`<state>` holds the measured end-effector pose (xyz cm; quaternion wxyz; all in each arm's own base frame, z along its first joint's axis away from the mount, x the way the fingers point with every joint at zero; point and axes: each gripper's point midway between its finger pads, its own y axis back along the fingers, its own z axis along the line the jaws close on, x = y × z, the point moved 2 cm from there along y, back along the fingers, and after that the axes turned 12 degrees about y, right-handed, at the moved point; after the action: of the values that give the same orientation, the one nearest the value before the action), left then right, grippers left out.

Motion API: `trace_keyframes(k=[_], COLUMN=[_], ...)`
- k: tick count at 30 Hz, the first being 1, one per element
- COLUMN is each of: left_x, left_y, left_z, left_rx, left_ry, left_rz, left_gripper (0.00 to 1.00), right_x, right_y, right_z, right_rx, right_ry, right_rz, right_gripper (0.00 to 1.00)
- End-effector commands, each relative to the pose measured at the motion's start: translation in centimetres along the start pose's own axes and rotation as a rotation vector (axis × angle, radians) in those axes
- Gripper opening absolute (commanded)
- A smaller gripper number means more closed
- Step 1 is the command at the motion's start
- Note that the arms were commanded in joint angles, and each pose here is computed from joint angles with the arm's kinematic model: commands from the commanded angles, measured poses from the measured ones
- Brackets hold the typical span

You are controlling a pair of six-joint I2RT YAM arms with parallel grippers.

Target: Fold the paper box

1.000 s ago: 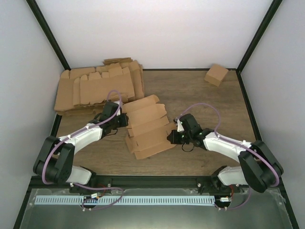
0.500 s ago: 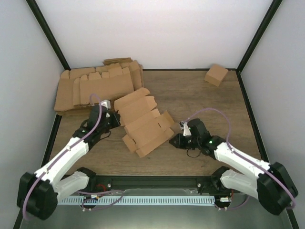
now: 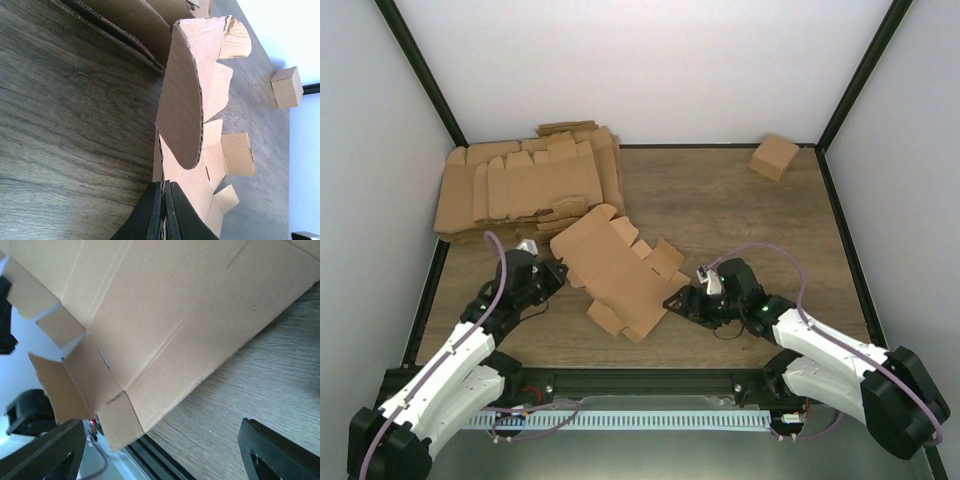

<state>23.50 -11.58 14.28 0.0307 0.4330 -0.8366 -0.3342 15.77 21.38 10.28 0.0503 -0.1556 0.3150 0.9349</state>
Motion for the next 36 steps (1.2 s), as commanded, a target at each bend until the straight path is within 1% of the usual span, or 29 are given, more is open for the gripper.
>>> trace_keyframes(k=[1,4,10,18,24,33,34,36], left_x=[0.0,0.0,0.2,0.5,0.6,0.7,0.7,0.7], left_y=[0.5,0.5,0.3,0.1,-0.1,-0.1,-0.1,0.0], left_z=[-0.6,-0.5,-0.2,0.3,0.3,0.5,0.5,0.6], left_rx=[0.034,0.027,0.016,0.008,0.009,-0.003,-0.005,-0.011], left_ry=[0.041,0.031,0.041,0.047,0.044,0.030,0.029,0.030], left_rz=[-0.001,-0.002,0.012,0.022,0.029,0.039,0.037,0.037], left_gripper=[0.04,0.04,0.04,0.04,0.04,0.04,0.04,0.04], right_x=[-0.8,-0.8,0.3,0.5,-0.1,-1.5,-1.7,-2.3], right_y=[-0.3,-0.9,-2.2,-3.2,-4.3,-6.4,-6.4,-6.3], right_z=[1.0,0.4,-1.1,-2.1,-2.6,-1.8,-1.4,-0.9], right_rx=[-0.036,-0.018,0.010,-0.004,0.011,-0.051,-0.062,-0.065], right_ry=[-0.036,-0.091,-0.197,-0.317,-0.352,-0.319,-0.311,-0.293], right_rz=[-0.013,0.004,0.060,0.040,0.028,0.072,0.070,0.061], right_gripper=[0.89,0.89,0.83,0.68,0.61,0.58,0.56,0.49])
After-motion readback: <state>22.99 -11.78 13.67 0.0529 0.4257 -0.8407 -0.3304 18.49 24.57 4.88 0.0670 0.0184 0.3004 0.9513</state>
